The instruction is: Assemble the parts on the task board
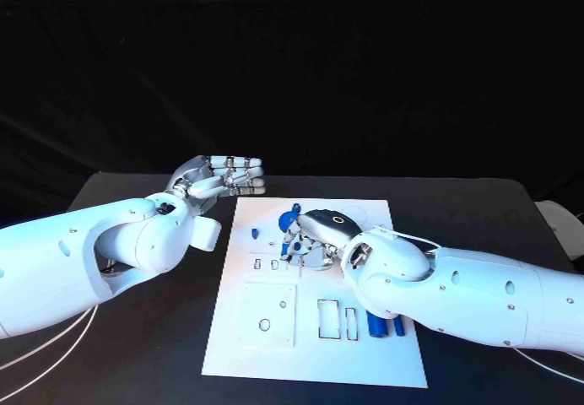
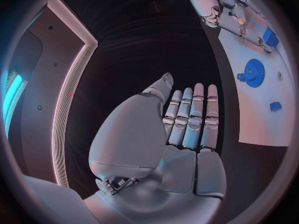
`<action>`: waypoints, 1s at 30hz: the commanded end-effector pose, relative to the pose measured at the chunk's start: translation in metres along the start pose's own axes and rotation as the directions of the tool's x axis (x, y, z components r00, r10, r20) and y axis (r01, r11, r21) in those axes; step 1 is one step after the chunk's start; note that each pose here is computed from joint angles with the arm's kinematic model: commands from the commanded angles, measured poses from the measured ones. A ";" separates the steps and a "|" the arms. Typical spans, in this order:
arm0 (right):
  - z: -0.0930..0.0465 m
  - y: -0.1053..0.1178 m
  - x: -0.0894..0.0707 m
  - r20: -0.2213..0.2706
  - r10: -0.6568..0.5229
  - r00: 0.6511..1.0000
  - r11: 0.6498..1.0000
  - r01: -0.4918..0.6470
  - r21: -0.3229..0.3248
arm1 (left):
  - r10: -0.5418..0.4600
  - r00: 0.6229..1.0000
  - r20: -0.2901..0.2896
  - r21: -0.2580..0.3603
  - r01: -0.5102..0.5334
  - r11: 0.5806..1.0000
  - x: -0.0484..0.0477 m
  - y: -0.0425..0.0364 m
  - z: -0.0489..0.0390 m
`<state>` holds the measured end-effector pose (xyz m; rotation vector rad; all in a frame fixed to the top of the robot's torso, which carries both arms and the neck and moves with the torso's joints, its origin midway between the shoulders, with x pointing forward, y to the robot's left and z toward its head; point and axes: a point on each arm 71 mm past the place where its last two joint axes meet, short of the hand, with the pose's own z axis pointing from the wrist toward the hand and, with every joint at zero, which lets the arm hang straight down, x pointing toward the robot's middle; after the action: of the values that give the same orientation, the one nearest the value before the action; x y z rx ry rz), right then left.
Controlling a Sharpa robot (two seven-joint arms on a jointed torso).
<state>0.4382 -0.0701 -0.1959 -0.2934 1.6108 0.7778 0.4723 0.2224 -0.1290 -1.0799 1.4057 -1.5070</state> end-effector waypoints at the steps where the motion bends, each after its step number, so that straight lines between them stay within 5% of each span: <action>1: 0.000 0.001 0.004 -0.018 -0.058 0.998 0.998 0.058 -0.002 | -0.009 1.000 -0.022 0.003 0.009 1.000 0.0027 -0.0008 0.0003; 30: 0.001 0.006 0.020 -0.061 -0.106 0.992 0.994 0.106 -0.012 | -0.009 1.000 -0.022 -0.001 0.009 1.000 0.0020 -0.0005 0.0003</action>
<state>0.4323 -0.0614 -0.2110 -0.3797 1.6278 0.7206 0.4724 0.2225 -0.1293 -1.0814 1.4103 -1.5073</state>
